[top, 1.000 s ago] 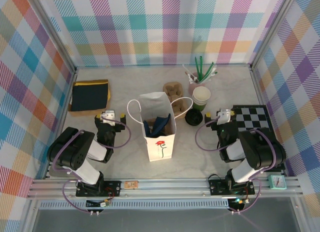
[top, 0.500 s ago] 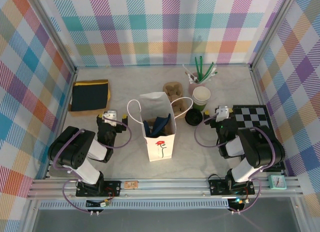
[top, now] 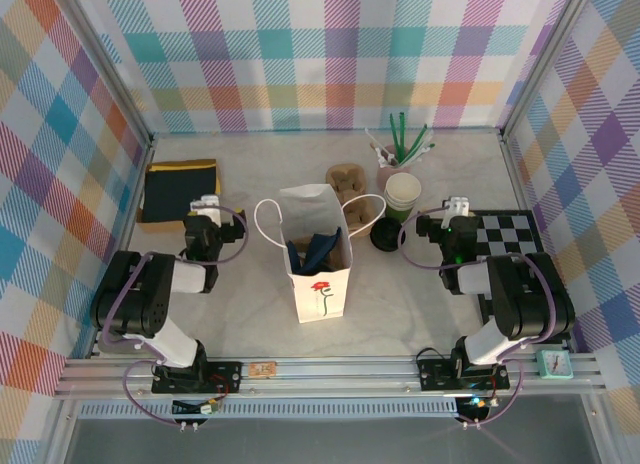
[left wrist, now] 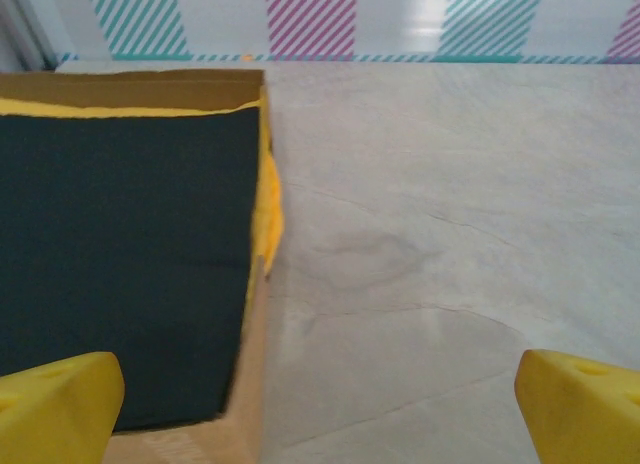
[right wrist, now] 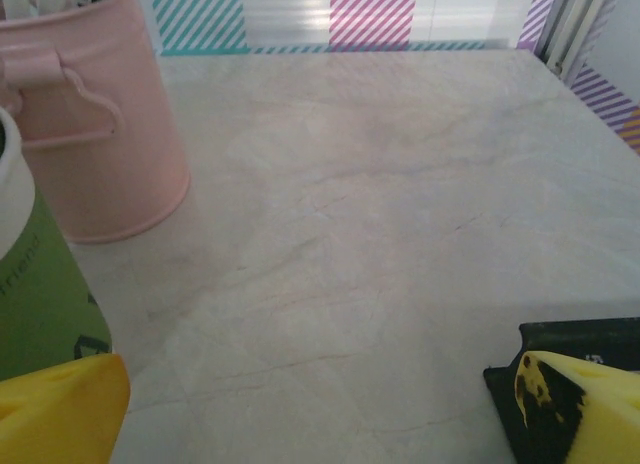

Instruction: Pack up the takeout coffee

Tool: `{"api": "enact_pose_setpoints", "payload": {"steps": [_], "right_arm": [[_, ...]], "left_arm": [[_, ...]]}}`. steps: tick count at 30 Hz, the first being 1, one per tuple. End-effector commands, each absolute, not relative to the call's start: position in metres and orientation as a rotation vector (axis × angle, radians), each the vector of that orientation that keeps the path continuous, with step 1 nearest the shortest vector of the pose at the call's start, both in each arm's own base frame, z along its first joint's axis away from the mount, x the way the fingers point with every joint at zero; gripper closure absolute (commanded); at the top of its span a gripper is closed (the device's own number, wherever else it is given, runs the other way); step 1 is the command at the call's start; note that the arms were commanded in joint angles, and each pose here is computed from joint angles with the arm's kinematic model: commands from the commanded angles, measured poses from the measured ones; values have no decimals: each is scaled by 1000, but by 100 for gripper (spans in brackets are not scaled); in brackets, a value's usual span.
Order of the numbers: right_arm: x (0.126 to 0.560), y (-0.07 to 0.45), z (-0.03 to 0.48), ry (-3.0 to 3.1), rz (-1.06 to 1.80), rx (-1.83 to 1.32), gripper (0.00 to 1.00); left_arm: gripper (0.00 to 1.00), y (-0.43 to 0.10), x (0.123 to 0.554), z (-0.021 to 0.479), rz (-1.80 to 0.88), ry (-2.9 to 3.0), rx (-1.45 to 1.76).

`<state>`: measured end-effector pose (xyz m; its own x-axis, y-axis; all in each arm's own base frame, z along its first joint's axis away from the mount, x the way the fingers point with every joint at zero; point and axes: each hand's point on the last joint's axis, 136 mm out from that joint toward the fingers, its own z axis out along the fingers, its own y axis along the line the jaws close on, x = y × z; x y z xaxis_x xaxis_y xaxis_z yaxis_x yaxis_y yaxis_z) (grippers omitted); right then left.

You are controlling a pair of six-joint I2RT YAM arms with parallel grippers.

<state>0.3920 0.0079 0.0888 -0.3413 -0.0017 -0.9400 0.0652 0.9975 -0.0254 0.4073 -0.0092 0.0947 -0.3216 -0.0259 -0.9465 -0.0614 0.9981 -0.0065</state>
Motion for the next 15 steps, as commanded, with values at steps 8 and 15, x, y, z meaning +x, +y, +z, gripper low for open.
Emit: {"api": "enact_pose_setpoints", "payload": {"steps": [8, 15], "right_arm": [[395, 9, 94, 1911, -35, 59, 1], [396, 6, 94, 1922, -18, 73, 1]], "left_arm": [[0, -13, 401, 80, -30, 1975, -74], [0, -13, 401, 80, -30, 1974, -74]]}}
